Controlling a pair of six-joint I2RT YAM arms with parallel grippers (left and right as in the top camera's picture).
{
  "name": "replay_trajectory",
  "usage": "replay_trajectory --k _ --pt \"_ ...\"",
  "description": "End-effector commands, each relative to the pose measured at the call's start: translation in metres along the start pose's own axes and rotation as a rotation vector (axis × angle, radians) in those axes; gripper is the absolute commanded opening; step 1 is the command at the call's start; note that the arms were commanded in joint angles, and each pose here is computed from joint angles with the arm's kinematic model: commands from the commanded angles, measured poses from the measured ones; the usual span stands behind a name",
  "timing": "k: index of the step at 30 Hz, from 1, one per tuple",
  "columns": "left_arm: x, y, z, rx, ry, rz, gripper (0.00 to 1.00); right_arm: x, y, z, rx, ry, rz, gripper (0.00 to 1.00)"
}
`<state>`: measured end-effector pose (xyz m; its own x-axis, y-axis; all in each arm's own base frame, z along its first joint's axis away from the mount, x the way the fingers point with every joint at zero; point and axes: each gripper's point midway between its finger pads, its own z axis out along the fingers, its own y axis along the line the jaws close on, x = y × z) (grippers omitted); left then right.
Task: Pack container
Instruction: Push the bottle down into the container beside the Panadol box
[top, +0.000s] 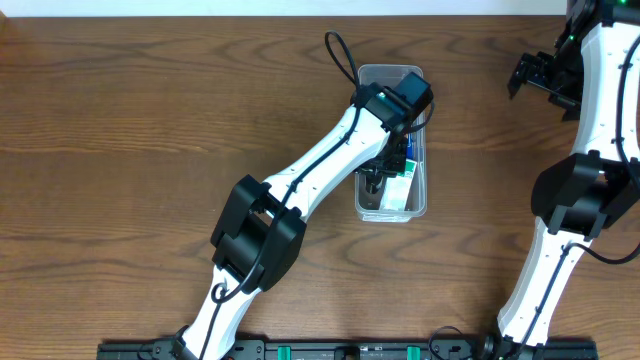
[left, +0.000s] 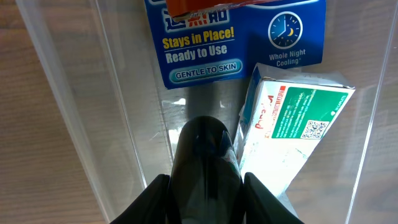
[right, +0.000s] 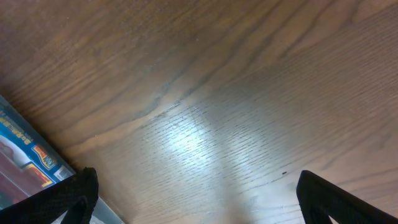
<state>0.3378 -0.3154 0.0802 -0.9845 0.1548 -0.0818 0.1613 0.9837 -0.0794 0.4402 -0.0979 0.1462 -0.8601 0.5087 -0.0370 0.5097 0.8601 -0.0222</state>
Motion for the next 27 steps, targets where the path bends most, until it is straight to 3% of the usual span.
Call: replay_trajectory --k 1,27 --pt "0.0033 0.0014 0.0076 -0.007 0.022 0.015 0.34 0.0002 -0.0015 0.0016 0.002 0.005 -0.008 0.99" --pt "0.0012 0.0046 0.0074 -0.026 0.01 0.016 0.41 0.0002 -0.0015 0.0016 0.002 0.005 -0.008 0.99"
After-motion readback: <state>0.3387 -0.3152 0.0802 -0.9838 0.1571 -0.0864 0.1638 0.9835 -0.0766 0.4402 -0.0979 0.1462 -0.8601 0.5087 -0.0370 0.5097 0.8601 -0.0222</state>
